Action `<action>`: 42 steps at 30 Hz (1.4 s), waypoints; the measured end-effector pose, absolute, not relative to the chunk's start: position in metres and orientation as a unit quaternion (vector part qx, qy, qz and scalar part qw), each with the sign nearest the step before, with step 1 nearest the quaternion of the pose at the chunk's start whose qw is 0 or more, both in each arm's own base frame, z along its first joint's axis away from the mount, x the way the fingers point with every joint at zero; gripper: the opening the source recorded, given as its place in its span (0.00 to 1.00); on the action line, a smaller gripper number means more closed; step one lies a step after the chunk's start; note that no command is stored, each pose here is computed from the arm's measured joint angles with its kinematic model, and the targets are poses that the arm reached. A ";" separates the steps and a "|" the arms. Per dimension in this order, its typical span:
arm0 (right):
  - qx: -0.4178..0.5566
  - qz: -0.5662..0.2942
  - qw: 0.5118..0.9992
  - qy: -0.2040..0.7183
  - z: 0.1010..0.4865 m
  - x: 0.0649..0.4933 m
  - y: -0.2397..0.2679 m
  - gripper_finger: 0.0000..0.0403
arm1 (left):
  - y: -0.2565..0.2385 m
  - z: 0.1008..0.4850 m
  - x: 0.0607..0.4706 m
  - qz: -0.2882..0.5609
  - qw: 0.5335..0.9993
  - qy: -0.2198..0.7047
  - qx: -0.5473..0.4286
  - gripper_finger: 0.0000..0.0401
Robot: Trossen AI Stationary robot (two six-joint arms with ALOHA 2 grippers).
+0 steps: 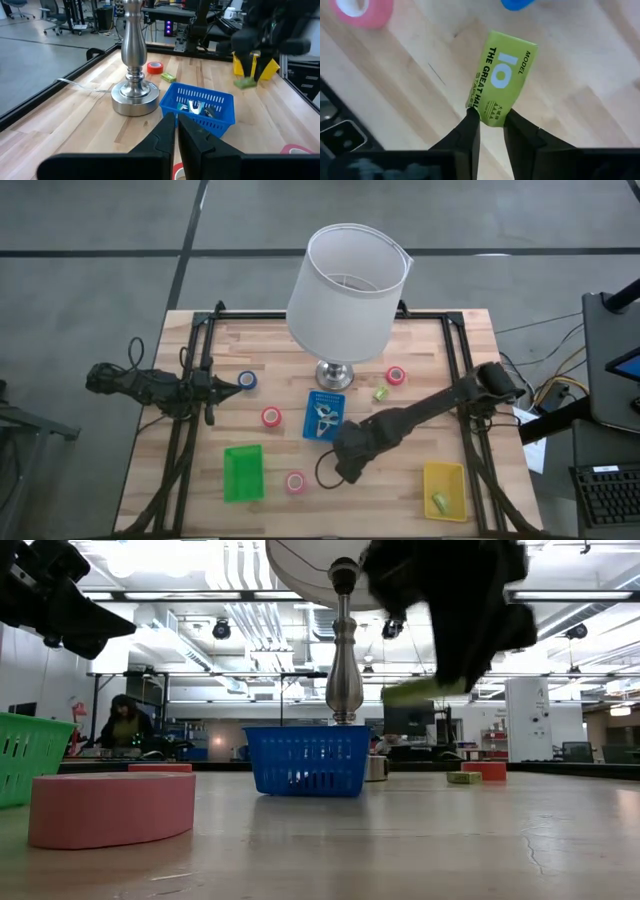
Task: Pick and place Stapler, Stapler remover, tape
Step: Put the bottom green staple box into the yellow bin
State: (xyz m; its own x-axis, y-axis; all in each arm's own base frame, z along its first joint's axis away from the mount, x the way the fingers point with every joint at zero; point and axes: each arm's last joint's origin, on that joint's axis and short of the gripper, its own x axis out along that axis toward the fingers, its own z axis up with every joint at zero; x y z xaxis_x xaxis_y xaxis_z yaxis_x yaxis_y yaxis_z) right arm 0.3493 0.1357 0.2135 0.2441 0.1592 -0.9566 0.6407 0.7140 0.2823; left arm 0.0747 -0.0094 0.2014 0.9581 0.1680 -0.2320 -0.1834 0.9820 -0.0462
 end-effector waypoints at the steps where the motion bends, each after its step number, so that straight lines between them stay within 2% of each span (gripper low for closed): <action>1: 0.339 -0.173 0.715 0.587 0.219 0.346 0.136 0.17 | -0.009 0.201 0.075 0.089 0.989 0.115 -0.033 0.06; 12: 0.365 -0.211 0.697 0.580 0.270 0.289 0.160 0.17 | -0.009 0.201 0.075 0.089 0.989 0.116 -0.033 0.06; 22: 0.390 -0.283 0.637 0.602 0.283 0.221 0.207 0.17 | -0.009 0.201 0.075 0.089 0.989 0.116 -0.033 0.06; 32: 0.426 -0.371 0.562 0.604 0.277 0.158 0.252 0.17 | -0.009 0.201 0.075 0.089 0.989 0.116 -0.033 0.06; 42: 0.423 -0.395 0.555 0.598 0.237 0.147 0.252 0.17 | -0.009 0.201 0.075 0.089 0.989 0.116 -0.033 0.06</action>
